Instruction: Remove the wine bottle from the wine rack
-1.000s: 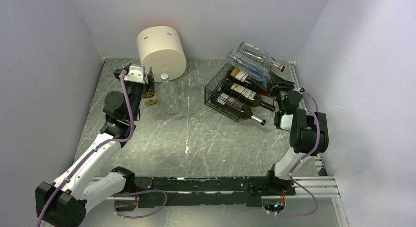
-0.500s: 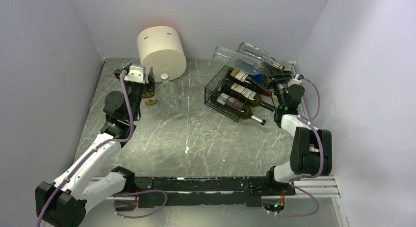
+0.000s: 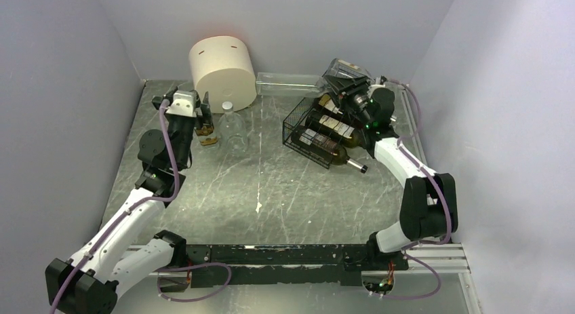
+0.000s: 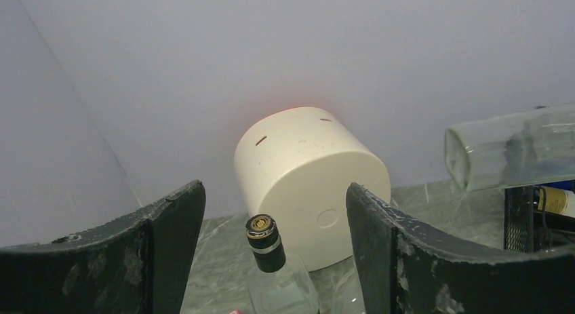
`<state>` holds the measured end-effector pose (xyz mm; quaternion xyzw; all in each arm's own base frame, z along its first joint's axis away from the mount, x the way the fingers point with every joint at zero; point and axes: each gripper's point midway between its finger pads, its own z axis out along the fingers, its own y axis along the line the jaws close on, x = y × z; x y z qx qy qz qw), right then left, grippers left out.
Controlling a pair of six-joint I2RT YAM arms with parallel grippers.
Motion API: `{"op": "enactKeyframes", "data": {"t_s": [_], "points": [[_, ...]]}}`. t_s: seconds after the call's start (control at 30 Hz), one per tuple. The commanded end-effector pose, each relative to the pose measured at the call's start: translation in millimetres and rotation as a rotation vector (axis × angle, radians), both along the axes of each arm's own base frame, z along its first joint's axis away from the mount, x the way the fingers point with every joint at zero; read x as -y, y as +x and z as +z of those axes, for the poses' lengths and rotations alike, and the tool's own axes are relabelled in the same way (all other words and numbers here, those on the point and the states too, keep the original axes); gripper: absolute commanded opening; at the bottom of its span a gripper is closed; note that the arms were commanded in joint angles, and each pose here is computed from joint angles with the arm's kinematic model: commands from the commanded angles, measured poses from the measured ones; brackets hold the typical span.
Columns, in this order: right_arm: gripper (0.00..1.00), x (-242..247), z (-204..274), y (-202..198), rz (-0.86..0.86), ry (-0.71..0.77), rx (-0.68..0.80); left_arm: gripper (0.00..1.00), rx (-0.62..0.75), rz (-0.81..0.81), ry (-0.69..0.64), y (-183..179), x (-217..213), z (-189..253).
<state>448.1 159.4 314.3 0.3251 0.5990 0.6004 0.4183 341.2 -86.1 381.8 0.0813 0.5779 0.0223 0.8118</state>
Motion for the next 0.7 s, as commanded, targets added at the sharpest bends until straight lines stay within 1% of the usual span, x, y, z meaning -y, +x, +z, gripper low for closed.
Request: {"op": "enactKeyframes", "data": {"t_s": [0.0,0.13,0.4,0.53,0.67], "points": [[0.00,-8.6,20.3,10.3,-0.035,-0.118,0.028,0.80,0.076,0.014,-0.039,-13.0,-7.3,28.4],[0.00,-18.0,16.3,15.2,-0.089,-0.291,0.028,0.81,0.096,0.034,-0.048,-17.3,-13.0,33.3],[0.00,-43.8,28.0,30.8,-0.182,-0.595,0.104,0.81,0.113,0.024,-0.062,-22.4,-13.6,38.3],[0.00,-65.2,35.5,37.3,-0.196,-0.771,0.153,0.81,0.119,0.038,-0.060,-23.5,-16.5,40.0],[0.00,-97.2,43.5,29.9,-0.211,-0.963,0.223,0.81,0.123,0.053,-0.054,-24.1,-19.4,39.8]]}}
